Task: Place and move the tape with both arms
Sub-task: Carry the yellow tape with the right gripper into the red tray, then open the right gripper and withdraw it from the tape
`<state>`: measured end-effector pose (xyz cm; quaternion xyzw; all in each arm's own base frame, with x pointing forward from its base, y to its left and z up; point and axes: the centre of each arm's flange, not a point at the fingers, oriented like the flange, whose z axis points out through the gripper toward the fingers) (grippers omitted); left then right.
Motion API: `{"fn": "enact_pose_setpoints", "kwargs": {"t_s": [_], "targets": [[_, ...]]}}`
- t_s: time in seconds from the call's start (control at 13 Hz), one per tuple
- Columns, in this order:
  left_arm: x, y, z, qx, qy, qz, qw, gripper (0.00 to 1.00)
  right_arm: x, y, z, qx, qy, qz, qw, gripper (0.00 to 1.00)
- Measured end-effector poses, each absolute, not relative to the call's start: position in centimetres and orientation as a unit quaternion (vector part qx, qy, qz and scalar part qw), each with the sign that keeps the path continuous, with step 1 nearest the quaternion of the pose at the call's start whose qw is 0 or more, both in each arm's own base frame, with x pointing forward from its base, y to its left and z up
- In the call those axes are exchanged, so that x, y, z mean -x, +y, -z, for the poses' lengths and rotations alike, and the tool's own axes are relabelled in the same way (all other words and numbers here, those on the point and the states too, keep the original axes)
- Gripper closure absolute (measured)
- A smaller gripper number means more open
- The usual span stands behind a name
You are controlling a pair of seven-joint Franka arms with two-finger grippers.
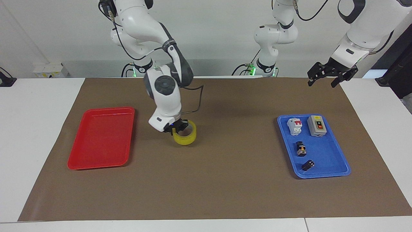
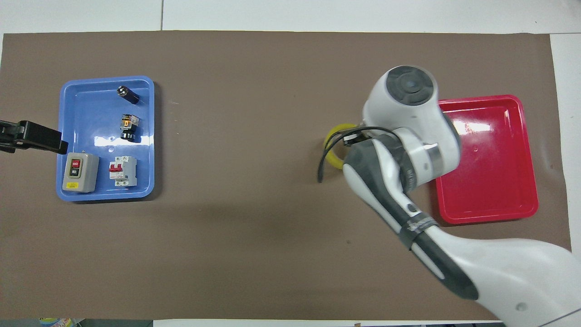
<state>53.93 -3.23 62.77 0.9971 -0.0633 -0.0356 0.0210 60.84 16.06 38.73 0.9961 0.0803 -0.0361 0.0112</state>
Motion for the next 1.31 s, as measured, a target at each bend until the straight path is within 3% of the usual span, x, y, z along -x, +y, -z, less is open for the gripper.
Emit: {"fn": "enact_pose_setpoints", "kwargs": {"t_s": [0.23, 0.54, 0.85, 1.23, 1.31], "targets": [[-53.9, -3.2, -62.8, -0.997, -0.063, 0.035, 0.021, 0.00, -61.1, 1.1, -41.7, -0.990, 0.130, 0.061, 0.000, 0.79], [-53.9, -3.2, -63.0, -0.997, -0.063, 0.033, 0.021, 0.00, -59.3, -10.3, -38.7, -0.983, 0.174, 0.055, -0.013, 0.79], [-53.9, -3.2, -63.0, -0.997, -0.063, 0.033, 0.021, 0.00, -56.8, -14.2, -33.7, -0.980, 0.199, 0.031, -0.009, 0.79], [-53.9, -3.1, -63.0, -0.997, -0.062, 0.033, 0.021, 0.00, -55.3, -14.3, -30.9, -0.980, 0.198, 0.027, -0.008, 0.79], [-53.9, -3.1, -63.0, -0.997, -0.062, 0.033, 0.021, 0.00, -55.3, -14.3, -31.0, -0.980, 0.198, 0.027, -0.008, 0.74]]}}
